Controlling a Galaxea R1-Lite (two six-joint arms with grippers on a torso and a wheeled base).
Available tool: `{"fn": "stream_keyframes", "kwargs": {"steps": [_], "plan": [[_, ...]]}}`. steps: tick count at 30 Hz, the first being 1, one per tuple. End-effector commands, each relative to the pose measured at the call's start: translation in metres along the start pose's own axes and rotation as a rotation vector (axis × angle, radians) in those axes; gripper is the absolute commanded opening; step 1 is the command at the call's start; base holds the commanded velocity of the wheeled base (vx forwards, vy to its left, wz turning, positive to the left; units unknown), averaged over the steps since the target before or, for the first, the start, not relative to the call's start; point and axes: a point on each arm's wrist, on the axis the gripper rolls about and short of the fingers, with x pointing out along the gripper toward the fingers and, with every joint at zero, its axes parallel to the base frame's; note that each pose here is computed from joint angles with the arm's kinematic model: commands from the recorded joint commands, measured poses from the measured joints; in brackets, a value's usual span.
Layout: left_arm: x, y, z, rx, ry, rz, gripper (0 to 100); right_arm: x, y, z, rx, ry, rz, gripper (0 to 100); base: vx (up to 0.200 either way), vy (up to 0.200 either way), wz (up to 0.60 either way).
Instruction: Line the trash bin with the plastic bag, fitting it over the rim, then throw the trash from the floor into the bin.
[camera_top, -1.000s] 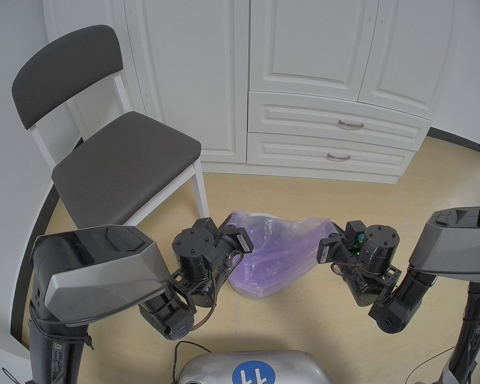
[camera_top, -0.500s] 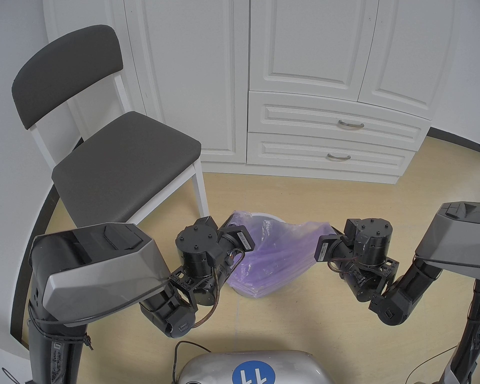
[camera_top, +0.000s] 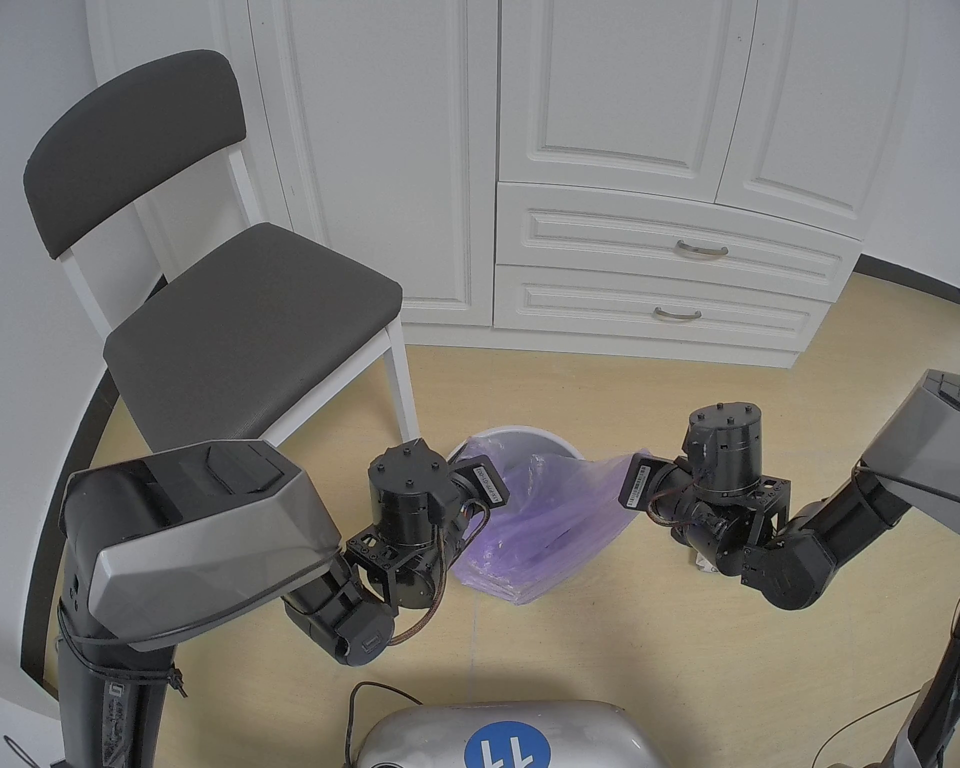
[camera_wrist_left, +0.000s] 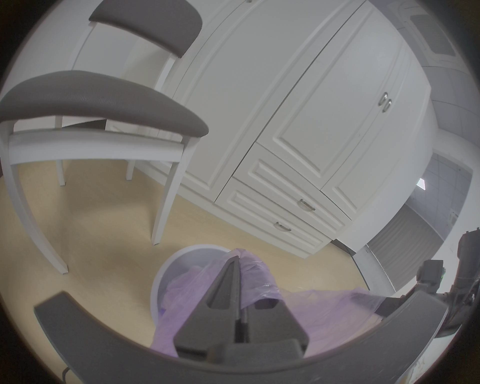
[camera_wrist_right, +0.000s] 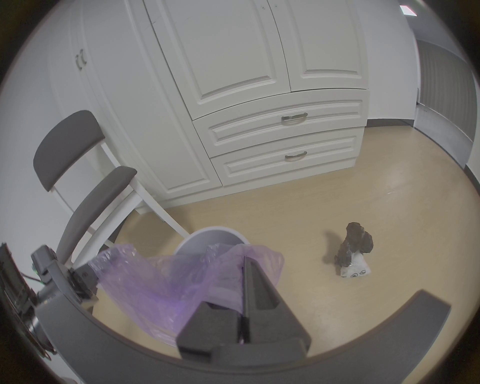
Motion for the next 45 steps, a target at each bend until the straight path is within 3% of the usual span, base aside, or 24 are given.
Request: {"fn": "stream_keyframes", "kwargs": {"steps": [1, 9, 18, 23, 28, 32, 45], "plan": [[0.009, 0.004, -0.001, -0.03, 0.013, 0.025, 0, 0.019, 0.002, -0.009, 0.023, 0.01, -0.008, 0, 0.0, 0.0, 0.0], [0.023, 0.013, -0.001, -0.046, 0.0, 0.052, 0, 0.04, 0.015, -0.022, 0.113, 0.015, 0.01, 0, 0.0, 0.0, 0.0], [0.049, 0.005, -0.002, -0.037, 0.017, 0.065, 0, 0.056, 0.049, -0.017, 0.163, -0.001, 0.168, 0, 0.0, 0.0, 0.0], [0.062, 0.0, -0.013, -0.028, 0.045, 0.07, 0, 0.051, 0.061, -0.023, 0.234, 0.05, 0.25, 0, 0.0, 0.0, 0.0], [0.066, -0.006, -0.022, -0.026, 0.055, 0.059, 0, 0.059, 0.061, -0.032, 0.244, 0.065, 0.245, 0, 0.0, 0.0, 0.0], [0.071, -0.006, -0.021, -0.028, 0.049, 0.06, 0, 0.076, 0.062, -0.042, 0.307, 0.072, 0.234, 0, 0.0, 0.0, 0.0], [0.105, 0.024, -0.032, -0.027, 0.042, 0.124, 0, 0.125, 0.04, -0.056, 0.406, 0.039, 0.168, 0, 0.0, 0.0, 0.0]]}}
